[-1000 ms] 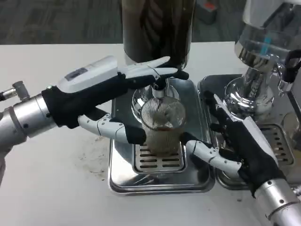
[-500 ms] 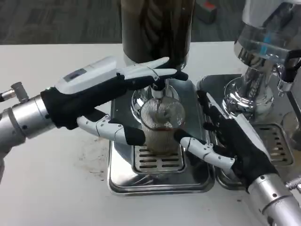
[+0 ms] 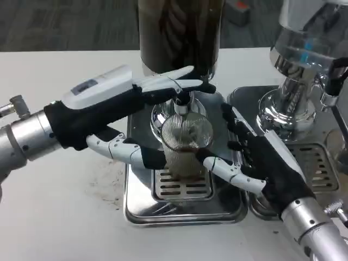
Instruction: Grasp the cup under the faucet to collect the drink, then remove the cup.
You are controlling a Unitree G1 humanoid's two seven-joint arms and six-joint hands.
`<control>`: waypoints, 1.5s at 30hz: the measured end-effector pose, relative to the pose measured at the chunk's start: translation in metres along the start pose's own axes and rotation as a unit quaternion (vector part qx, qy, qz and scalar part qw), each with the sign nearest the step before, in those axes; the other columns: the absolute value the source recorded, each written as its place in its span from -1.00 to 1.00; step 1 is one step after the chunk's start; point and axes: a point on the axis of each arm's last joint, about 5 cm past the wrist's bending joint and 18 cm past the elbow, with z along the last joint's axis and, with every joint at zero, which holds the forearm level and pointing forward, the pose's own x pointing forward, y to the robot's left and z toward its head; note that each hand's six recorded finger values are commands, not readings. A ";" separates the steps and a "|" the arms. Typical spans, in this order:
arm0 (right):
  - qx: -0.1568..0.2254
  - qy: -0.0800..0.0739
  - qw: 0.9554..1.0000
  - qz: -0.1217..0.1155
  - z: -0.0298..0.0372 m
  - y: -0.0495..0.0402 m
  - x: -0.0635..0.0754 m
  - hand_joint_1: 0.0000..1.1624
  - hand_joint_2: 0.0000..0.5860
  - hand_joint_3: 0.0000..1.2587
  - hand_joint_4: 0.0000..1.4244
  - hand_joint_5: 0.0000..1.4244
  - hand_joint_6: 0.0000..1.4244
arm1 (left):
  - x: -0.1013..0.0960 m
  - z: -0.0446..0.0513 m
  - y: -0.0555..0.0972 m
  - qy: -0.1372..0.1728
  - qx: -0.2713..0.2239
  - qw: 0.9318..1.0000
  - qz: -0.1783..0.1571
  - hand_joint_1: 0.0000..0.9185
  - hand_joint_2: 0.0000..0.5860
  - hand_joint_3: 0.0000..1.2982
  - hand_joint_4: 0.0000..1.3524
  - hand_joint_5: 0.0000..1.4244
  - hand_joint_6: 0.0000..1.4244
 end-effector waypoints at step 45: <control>0.007 -0.003 1.000 0.013 -0.0004 0.0029 0.009 -0.04 -0.22 -0.99 -1.00 -1.00 -0.83 | -0.002 0.0044 0.003 -0.005 0.024 1.000 -0.009 -1.00 -0.80 -0.80 -0.98 -0.96 -0.88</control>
